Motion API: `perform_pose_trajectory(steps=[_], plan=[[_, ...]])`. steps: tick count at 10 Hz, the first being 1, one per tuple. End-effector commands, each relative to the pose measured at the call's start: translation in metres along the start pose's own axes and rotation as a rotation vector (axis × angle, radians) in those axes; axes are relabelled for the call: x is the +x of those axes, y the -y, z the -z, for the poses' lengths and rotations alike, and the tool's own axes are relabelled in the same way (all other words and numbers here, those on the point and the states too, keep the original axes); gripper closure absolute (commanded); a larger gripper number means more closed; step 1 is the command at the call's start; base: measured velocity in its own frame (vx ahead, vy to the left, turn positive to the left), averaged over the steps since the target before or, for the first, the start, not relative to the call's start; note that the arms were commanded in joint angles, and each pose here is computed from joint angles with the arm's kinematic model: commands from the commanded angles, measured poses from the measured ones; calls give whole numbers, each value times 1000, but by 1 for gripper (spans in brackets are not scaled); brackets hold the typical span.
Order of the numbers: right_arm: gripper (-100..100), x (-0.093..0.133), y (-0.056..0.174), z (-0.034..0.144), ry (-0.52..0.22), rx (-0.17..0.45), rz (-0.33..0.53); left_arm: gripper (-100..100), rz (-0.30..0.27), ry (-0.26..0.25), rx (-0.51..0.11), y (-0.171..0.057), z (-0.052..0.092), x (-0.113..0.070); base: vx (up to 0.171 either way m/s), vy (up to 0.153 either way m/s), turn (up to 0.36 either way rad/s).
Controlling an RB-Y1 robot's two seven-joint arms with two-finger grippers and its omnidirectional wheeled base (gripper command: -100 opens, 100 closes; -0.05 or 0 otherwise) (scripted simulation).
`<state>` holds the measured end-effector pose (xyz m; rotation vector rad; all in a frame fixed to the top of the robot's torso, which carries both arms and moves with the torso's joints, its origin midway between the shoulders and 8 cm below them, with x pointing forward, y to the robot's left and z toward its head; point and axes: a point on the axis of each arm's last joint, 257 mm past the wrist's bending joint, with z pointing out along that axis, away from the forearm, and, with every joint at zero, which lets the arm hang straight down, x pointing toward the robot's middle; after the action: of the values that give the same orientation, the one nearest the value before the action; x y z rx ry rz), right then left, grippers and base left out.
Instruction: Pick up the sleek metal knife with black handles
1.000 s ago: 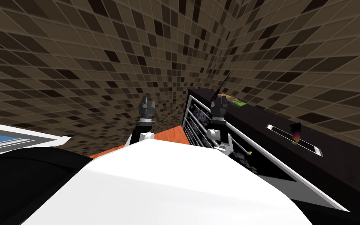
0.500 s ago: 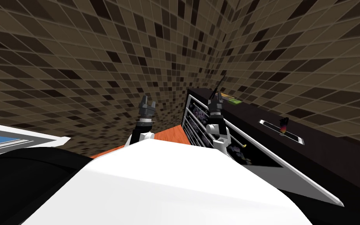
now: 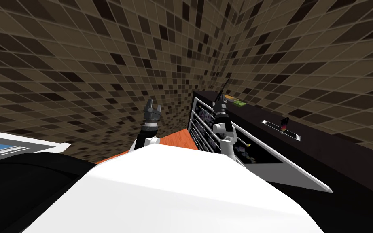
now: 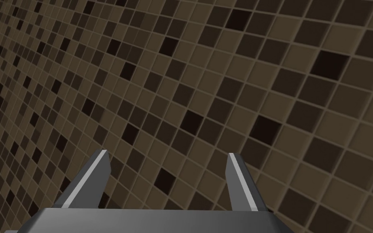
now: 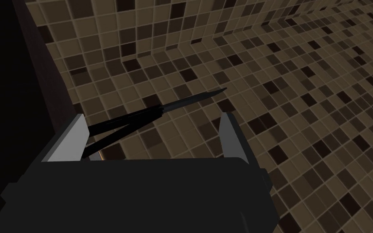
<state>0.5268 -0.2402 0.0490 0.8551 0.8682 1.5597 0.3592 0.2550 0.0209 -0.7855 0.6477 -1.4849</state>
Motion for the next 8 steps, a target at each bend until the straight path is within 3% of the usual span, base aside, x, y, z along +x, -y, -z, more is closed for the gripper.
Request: perform_pose_trajectory(steps=[1, 3, 4, 5, 6, 8], plan=[[-100, 4, 2, -14, -5, 23, -24, 0, 0, 0, 0, 0, 0, 0, -43, 11, -47], [-100, 1, 17, -26, 0, 76, -65, 0, 0, 0, 0, 0, 0, 0, -30, 10, -37], [-100, 6, 11, -35, -8, 75, -66, 0, 0, 0, 0, 0, 0, 0, -40, 16, -67], [-100, 5, 14, -35, -4, 91, -66, 0, 0, 0, 0, 0, 0, 0, -17, 6, 0], [-100, 2, 27, -46, 2, 132, -108, 0, 0, 0, 0, 0, 0, 0, -31, 8, -100], [-100, 7, 24, -55, 0, 149, -108, 0, 0, 0, 0, 0, 0, 0, -24, 7, -29]])
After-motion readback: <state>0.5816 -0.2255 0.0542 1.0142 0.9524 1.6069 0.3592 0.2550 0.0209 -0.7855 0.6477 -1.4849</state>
